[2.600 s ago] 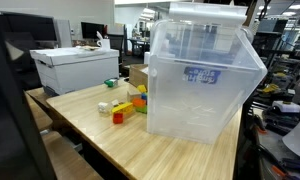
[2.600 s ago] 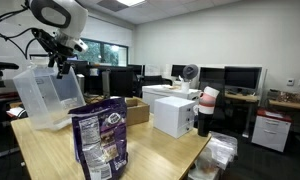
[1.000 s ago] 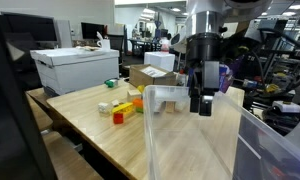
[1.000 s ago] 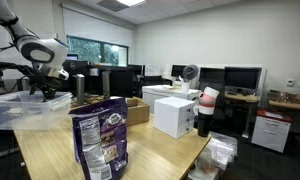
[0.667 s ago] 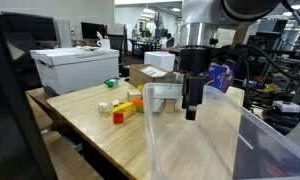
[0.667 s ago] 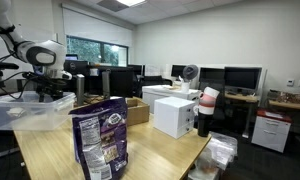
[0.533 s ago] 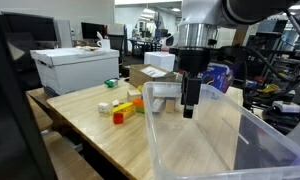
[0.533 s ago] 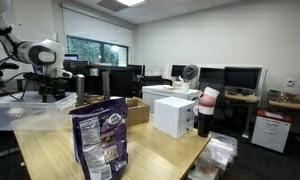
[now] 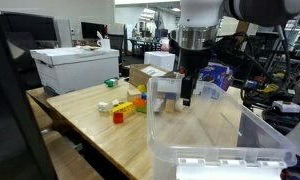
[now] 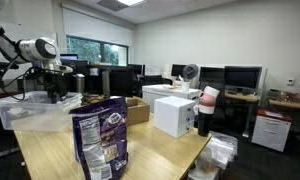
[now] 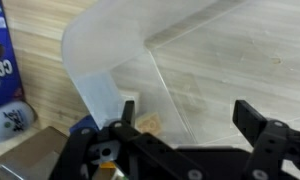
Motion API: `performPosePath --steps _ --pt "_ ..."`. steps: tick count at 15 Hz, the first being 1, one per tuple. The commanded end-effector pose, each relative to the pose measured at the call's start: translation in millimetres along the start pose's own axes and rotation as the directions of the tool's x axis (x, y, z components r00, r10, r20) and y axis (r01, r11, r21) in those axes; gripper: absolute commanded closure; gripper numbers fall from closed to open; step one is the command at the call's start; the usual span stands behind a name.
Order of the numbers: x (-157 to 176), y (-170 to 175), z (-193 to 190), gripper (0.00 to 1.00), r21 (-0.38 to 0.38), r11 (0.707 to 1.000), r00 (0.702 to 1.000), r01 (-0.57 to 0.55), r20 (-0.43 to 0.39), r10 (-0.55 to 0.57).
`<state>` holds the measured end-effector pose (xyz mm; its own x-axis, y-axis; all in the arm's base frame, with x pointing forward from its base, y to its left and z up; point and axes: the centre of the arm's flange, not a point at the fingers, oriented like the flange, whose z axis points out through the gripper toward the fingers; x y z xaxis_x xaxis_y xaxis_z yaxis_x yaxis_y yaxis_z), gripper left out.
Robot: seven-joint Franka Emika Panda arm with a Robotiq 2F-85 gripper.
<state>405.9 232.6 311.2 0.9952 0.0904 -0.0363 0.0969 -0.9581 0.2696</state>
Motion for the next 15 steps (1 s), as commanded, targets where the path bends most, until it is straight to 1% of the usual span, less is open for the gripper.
performPosePath --steps 1,2,3,4,5,6,7,9,10,11,12,13,15 --pt "-15.4 3.9 -7.3 0.0 -0.089 0.986 0.987 -0.14 0.061 0.145" --pt "-24.3 6.1 -8.1 0.0 -0.11 0.975 0.975 -0.191 0.092 0.202" --pt "-38.9 9.3 -7.7 0.0 -0.145 0.955 0.952 -0.259 0.129 0.277" --pt "-40.0 9.3 -7.8 0.0 -0.143 0.953 0.948 -0.268 0.138 0.288" --pt "-47.2 9.9 -8.1 0.0 -0.154 0.943 0.935 -0.296 0.157 0.319" --pt "-57.8 9.2 -9.9 0.0 -0.156 0.929 0.915 -0.335 0.182 0.36" --pt "-60.5 8.8 -10.1 0.0 -0.153 0.925 0.908 -0.348 0.192 0.373" --pt "-73.7 6.7 -11.7 0.0 -0.145 0.91 0.881 -0.389 0.231 0.413" --pt "-86.6 1.3 -12.1 0.0 -0.134 0.905 0.865 -0.404 0.266 0.426" --pt "-93.8 -14.7 -2.4 0.25 -0.058 0.925 0.878 -0.374 0.299 0.374" --pt "-97.0 -18.4 -1.6 0.26 -0.029 0.924 0.876 -0.38 0.309 0.37" --pt "-100.9 -22.0 0.3 0.3 0.001 0.922 0.875 -0.388 0.315 0.368" --pt "-107.0 -29.2 3.0 0.43 0.094 0.908 0.876 -0.407 0.32 0.36"
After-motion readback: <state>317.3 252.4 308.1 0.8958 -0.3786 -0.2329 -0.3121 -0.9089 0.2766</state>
